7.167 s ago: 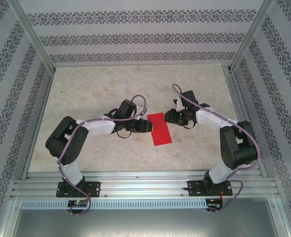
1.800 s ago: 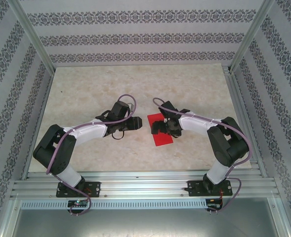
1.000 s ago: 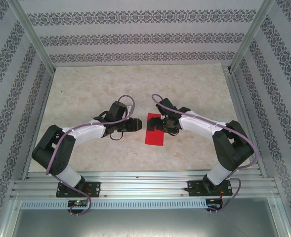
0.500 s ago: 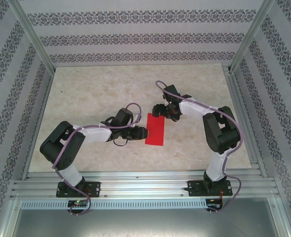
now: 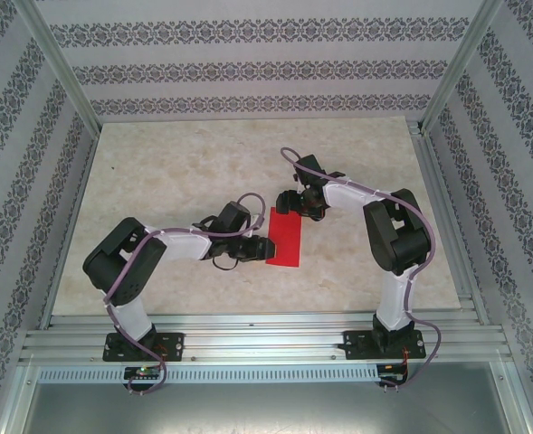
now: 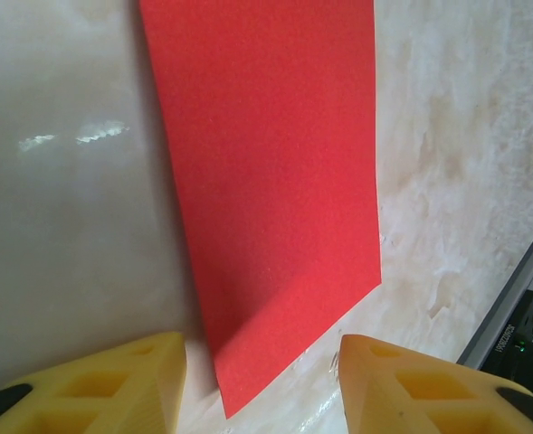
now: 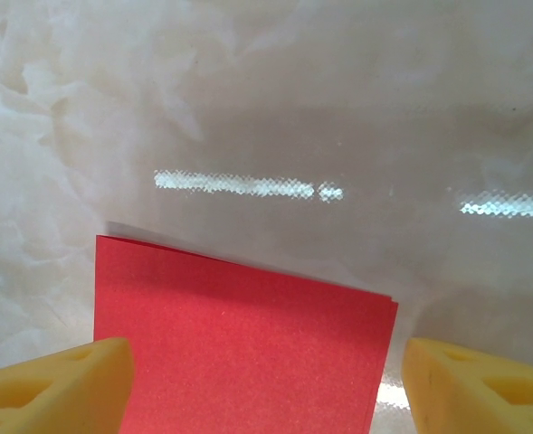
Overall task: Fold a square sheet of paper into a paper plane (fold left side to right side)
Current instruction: Fold the triangle a second time at the center of the table.
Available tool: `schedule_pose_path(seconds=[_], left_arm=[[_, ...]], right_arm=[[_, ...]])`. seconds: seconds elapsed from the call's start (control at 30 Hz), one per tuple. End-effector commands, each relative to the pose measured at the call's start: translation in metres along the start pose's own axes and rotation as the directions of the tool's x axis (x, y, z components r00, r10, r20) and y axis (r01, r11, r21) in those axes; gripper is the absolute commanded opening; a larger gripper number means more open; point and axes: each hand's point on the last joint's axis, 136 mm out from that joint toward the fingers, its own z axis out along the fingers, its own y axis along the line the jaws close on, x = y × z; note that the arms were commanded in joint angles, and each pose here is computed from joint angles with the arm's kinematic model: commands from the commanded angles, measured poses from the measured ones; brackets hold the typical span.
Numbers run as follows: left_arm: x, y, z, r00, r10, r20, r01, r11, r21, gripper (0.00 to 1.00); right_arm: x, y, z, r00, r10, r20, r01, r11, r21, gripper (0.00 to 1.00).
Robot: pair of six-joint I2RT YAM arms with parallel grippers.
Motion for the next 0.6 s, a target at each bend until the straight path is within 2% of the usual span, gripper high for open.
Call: schedule_pose_path(seconds=[0.0,0.23,0.4,0.57], left_arm=[[0.006,-0.009,0.011,0.999,0.007,-0.032,-0.006,1.0,0.02,0.48],[0.006,-0.006,0.015,1.0,-0.009,-0.029,0.009,1.0,0.009,0.43],[0.002,-0.007,0.014,1.0,-0.013,-0.014,0.013,1.0,0.005,0.32],[-0.004,-0.013,0.013,1.0,-0.026,0.012,0.025,0.999,0.028,0.17]], right_arm=[[0.005,0.002,0.007,1.0,-0.003,-0.012,0.003,1.0,-0.011,0.77],[0.011,0.005,0.009,1.0,0.009,-0.026,-0.01,1.0,-0.022,0.74],[0.01,0.006,0.003,1.0,0.01,-0.009,-0.011,1.0,-0.029,0.73],[-0.001,0.012,-0.031,0.995,0.047,0.085,-0.037,0.993,-0.109,0.73]])
